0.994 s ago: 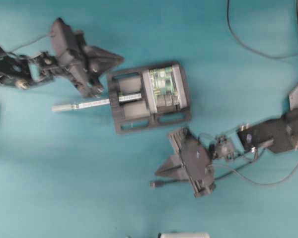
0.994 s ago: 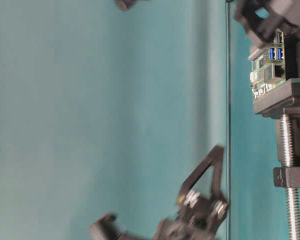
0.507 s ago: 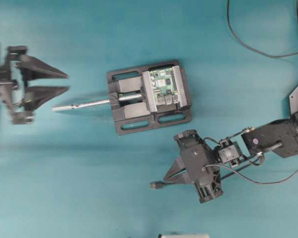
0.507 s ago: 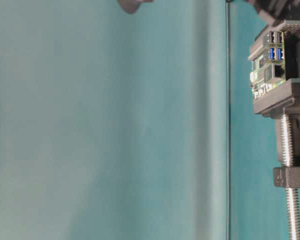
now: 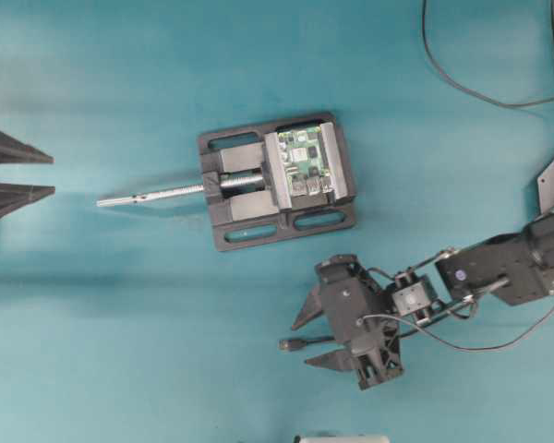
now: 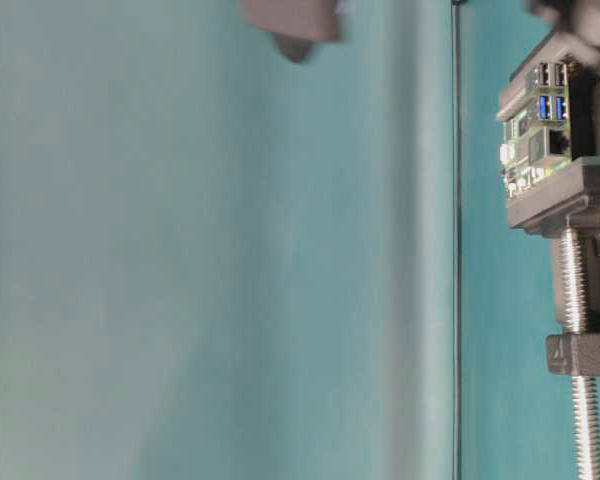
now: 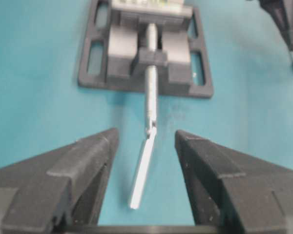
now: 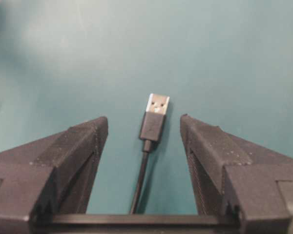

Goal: Insert the USB into the fixed PCB.
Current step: 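Reorient the right gripper holding the black USB plug toward the vise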

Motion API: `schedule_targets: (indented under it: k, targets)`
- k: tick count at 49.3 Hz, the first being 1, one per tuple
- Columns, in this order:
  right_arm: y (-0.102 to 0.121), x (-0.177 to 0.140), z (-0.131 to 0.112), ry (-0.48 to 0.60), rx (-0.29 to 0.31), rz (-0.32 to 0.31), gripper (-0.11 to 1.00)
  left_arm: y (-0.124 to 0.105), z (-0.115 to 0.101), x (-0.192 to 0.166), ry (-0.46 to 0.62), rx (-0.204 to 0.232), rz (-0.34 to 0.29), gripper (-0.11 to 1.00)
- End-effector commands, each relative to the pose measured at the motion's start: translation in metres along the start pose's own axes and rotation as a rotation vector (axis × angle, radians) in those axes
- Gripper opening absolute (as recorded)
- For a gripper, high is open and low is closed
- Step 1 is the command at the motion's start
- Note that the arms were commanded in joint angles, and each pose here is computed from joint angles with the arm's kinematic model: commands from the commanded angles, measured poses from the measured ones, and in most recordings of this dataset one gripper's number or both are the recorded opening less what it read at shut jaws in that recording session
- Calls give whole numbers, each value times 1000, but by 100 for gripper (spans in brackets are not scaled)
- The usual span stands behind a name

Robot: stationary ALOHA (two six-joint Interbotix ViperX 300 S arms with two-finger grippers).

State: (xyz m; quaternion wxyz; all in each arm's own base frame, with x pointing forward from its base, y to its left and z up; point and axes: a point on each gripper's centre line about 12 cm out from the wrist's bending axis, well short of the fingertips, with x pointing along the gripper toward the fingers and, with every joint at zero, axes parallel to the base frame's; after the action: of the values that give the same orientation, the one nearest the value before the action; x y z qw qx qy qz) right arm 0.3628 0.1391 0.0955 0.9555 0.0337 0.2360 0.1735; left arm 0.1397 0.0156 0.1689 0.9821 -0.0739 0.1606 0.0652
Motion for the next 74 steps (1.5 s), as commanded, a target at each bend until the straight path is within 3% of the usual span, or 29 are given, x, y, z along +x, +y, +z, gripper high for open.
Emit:
schedule_targets:
  k: [1,16,32,43,51,74]
  targets:
    - [7,7,9,-29,-1,14,65,3,6,1,-47,0,17,69]
    - [13,16,5,-25,12,-16,64,9,1,7,7,6,60,72]
    - [5,13,3,-25,-2,-164,64,9,1,8,15,5,60,72]
    - [27,11,-3,-25,60,-185,64,9,1,8,15,5,60,72]
    - [27,6,-8,-45,91,-220,64,9,0,8,16,4,61,72]
    - [19,12,-21,-35,57,-262,64,9,0,8,16,4,61,72]
